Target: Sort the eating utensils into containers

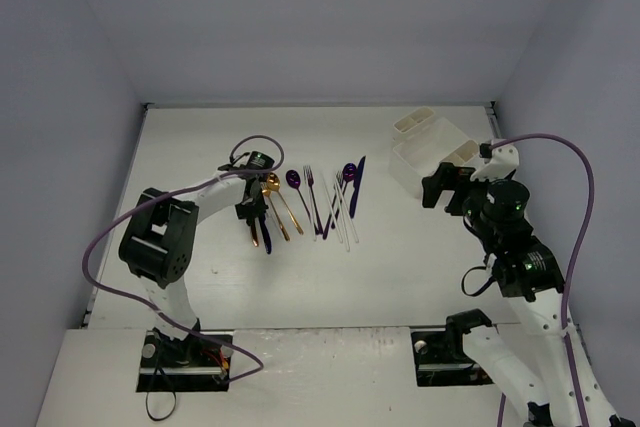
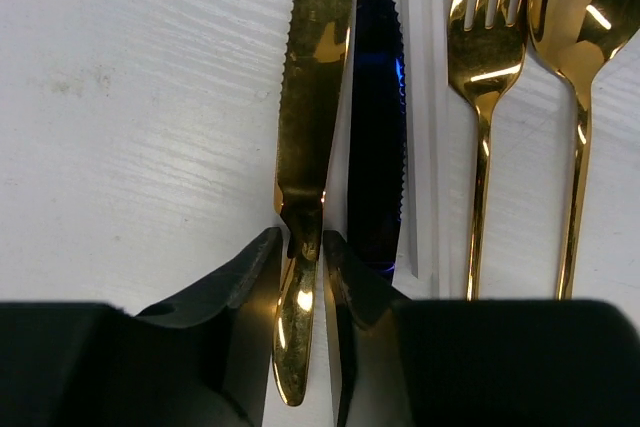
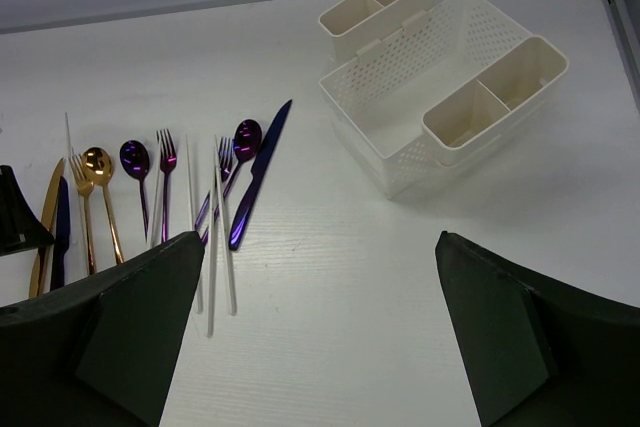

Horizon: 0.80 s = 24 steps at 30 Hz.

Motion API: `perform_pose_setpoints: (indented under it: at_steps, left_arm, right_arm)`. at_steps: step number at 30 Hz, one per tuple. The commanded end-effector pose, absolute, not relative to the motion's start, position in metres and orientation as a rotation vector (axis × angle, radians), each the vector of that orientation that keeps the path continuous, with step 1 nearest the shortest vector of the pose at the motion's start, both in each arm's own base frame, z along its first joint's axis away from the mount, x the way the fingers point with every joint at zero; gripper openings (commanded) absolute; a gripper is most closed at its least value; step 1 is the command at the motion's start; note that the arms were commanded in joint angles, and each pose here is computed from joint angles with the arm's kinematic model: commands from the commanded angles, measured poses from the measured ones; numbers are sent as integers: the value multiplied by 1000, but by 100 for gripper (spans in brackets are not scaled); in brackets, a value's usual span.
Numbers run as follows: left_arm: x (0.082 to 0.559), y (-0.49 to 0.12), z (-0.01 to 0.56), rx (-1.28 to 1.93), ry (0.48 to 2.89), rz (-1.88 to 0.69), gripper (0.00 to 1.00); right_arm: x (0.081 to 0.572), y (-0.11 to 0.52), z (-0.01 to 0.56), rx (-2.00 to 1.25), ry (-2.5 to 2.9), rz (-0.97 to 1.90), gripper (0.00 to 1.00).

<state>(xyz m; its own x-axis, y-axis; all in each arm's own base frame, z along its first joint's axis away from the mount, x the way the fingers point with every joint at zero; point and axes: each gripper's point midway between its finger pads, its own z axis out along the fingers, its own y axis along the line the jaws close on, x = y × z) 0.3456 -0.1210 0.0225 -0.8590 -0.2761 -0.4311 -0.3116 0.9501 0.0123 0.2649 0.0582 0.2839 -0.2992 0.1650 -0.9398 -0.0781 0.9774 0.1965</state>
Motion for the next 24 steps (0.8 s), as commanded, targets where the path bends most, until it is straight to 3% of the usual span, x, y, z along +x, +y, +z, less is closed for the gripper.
perform_pose_setpoints:
  at_steps: [1,4,15,24]
  left_arm:
    - [344,-122,12,-442,2679,122,9]
    - [337,-118,12,-447,2684,136,0]
    - [323,-96,96,-314,2509,105,0]
    - [323,-132,211,10,2222,-195,0]
  right_arm:
    - [268,62,299,55,1807,262,100]
    - [269,62,300,51,1806,259,100]
    - [279,113,325,-147,1826,499,100]
    - [296,153,343,-220,1863,703,100]
